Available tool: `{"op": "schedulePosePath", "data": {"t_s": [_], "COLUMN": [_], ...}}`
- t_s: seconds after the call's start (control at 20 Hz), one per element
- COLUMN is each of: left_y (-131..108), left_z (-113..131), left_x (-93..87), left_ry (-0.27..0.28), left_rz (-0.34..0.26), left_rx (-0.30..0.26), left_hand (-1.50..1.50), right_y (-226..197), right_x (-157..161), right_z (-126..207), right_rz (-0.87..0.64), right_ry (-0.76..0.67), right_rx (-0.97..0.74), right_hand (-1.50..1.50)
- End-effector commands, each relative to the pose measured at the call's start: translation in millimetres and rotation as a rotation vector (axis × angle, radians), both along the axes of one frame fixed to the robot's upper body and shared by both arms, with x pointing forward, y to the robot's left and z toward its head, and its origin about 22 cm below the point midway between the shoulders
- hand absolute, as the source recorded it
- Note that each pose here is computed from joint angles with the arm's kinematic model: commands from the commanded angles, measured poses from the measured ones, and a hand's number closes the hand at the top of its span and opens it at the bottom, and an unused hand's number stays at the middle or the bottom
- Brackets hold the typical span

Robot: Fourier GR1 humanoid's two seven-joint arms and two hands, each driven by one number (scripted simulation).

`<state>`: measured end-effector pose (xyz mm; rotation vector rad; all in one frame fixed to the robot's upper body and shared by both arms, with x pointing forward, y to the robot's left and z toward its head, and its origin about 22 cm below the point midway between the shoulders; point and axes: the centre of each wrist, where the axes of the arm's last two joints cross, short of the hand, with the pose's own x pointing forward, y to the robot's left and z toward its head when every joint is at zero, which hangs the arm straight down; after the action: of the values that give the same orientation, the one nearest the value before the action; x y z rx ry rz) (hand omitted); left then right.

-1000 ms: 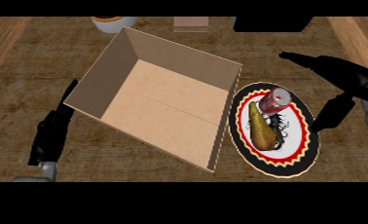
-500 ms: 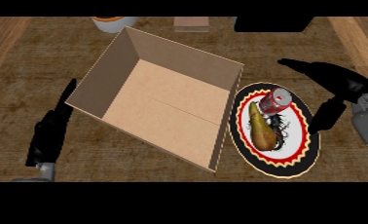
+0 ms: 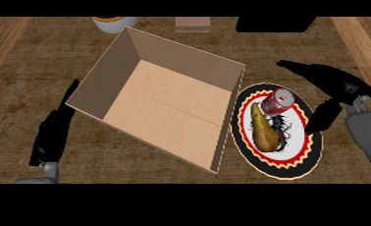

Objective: Pick the can from the plate and place it in the cardboard box

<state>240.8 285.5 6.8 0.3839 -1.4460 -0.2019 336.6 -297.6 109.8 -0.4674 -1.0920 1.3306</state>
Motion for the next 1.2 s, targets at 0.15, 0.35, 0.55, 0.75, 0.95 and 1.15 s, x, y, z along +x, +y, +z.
{"op": "schedulePosePath", "data": {"t_s": [0.15,0.35,0.55,0.75,0.95,1.15], "left_y": [14,7,-4,-16,13,-2], "left_z": [2,-1,13,-2,15,12], "left_x": [-2.9,-11.6,-5.9,5.7,3.9,0.5], "left_ry": [-0.001,0.006,-0.021,-0.006,0.003,0.006], "left_rz": [-0.010,-0.010,0.001,-0.009,0.002,-0.004], "left_rx": [-0.002,-0.001,-0.003,0.000,0.012,0.001], "left_hand": [0.00,0.00,0.00,0.00,0.00,0.00], "right_y": [8,19,11,19,1,14], "right_x": [-2,-5,-2,16,1,2], "right_z": [-16,-26,-19,-40,-60,-45], "right_rz": [0.001,-0.009,-0.011,0.015,0.020,0.021], "right_ry": [0.009,0.002,0.005,0.015,0.029,0.049], "right_rx": [0.002,0.013,0.001,-0.032,-0.026,0.016], "right_hand": [-1.50,-1.50,-1.50,-1.50,-1.50,1.50]}}
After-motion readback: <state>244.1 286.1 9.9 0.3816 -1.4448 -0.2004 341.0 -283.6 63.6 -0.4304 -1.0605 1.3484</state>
